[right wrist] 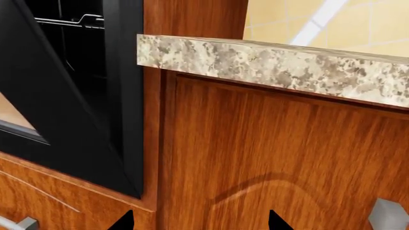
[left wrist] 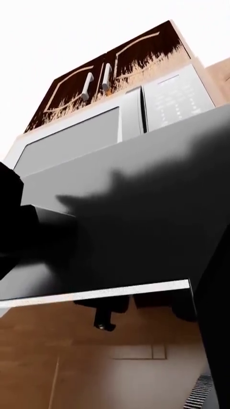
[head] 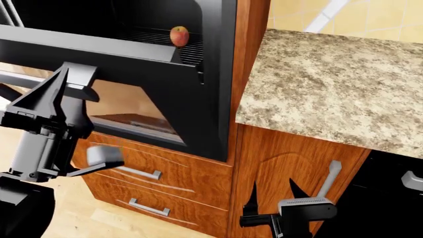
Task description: Open the oven door
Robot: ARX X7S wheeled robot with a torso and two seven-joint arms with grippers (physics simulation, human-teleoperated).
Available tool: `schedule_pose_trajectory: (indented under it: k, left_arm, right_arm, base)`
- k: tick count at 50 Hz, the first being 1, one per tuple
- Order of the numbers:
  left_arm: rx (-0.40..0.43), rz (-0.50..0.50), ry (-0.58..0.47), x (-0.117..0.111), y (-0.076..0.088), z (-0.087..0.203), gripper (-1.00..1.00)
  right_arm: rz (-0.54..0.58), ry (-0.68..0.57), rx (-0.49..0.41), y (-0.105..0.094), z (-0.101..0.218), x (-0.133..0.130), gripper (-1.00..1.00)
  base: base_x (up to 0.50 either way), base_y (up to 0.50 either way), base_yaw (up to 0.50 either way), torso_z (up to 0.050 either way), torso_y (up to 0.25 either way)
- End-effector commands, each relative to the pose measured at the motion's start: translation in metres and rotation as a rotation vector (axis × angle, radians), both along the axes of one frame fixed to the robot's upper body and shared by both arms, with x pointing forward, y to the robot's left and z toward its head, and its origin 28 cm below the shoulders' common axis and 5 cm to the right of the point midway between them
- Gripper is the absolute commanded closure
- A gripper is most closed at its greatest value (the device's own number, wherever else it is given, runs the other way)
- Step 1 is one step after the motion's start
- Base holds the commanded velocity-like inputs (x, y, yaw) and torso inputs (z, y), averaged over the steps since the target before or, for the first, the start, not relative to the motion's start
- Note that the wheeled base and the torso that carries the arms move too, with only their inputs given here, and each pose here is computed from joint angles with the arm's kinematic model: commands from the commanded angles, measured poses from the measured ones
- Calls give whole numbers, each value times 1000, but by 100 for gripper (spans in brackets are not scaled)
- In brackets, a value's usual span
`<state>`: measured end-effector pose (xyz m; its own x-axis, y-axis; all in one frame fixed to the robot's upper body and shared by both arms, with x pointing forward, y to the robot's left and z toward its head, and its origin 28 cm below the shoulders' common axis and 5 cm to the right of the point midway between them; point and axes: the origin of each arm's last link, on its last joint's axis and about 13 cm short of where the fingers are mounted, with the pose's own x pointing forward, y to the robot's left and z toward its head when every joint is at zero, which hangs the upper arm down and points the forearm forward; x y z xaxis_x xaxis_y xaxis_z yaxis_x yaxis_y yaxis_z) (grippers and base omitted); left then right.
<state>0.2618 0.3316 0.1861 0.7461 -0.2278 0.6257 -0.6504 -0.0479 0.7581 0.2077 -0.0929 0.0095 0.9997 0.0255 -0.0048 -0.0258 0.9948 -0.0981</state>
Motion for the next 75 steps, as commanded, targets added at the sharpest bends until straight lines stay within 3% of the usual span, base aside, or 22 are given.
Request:
schedule_pose_trajectory:
  k: [1, 75]
  left_arm:
    - [50, -69, -232, -3, -11, 16, 100]
    - [62, -97, -247, -41, -8, -36, 100]
  right_arm:
    - [-1, 1, 1, 0, 0, 0, -100]
    - [-4, 3, 1, 0, 0, 0, -100]
  base:
    - [-13, -4, 0, 0, 10]
    - [0, -4, -4, 0, 2]
